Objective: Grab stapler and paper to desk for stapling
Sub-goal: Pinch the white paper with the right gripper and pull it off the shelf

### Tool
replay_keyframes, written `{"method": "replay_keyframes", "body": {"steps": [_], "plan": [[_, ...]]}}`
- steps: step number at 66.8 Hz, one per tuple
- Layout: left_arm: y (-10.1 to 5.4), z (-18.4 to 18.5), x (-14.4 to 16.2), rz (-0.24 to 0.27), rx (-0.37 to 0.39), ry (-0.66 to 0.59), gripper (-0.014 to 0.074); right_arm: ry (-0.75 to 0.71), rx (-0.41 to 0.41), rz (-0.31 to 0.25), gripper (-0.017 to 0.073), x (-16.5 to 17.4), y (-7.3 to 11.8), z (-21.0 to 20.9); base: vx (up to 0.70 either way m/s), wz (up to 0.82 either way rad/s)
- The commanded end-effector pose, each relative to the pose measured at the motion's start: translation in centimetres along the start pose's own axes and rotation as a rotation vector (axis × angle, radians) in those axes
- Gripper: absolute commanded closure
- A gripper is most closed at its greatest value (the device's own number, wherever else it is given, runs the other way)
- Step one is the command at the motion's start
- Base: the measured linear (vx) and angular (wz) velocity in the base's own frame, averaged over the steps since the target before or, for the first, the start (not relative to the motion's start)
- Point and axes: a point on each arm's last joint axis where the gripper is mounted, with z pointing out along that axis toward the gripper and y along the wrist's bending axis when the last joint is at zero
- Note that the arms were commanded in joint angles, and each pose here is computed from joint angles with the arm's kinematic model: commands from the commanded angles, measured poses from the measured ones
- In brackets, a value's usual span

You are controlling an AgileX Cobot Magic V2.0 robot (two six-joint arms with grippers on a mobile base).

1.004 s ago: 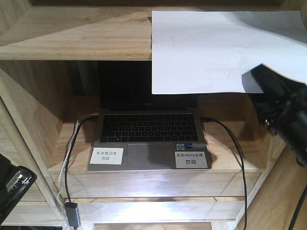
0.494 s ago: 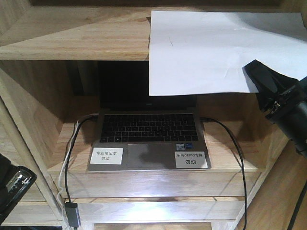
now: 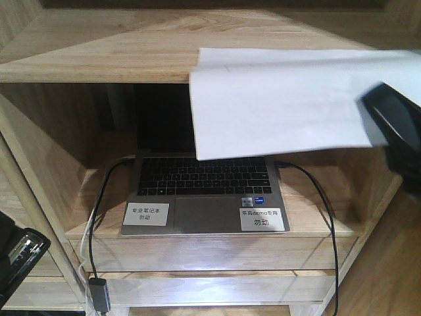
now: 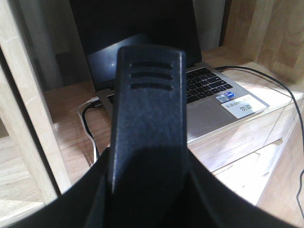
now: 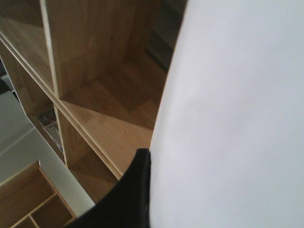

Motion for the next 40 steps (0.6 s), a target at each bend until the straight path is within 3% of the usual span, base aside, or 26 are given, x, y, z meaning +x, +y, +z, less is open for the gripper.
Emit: {"method": "replay_keyframes", "body": {"steps": [1, 20, 40], "plan": [[0.0, -0.4, -2.0, -0.010, -0.001, -0.145, 0.0601, -0.091, -0.031, 0.005, 0.0568, -0.4, 1.2, -1.3, 0.00, 0.00], [0.0, -0.4, -2.0, -0.010, -0.001, -0.145, 0.0601, -0.138, 0.035, 0.042, 0.0567, 1.1, 2.4, -5.4, 0.00, 0.00], [0.0, -0.4, -2.0, -0.010, -0.001, -0.145, 0.0601, -0.147, 0.105, 0.099, 0.0566, 2.6, 1.8, -7.9, 0.00, 0.00]]}}
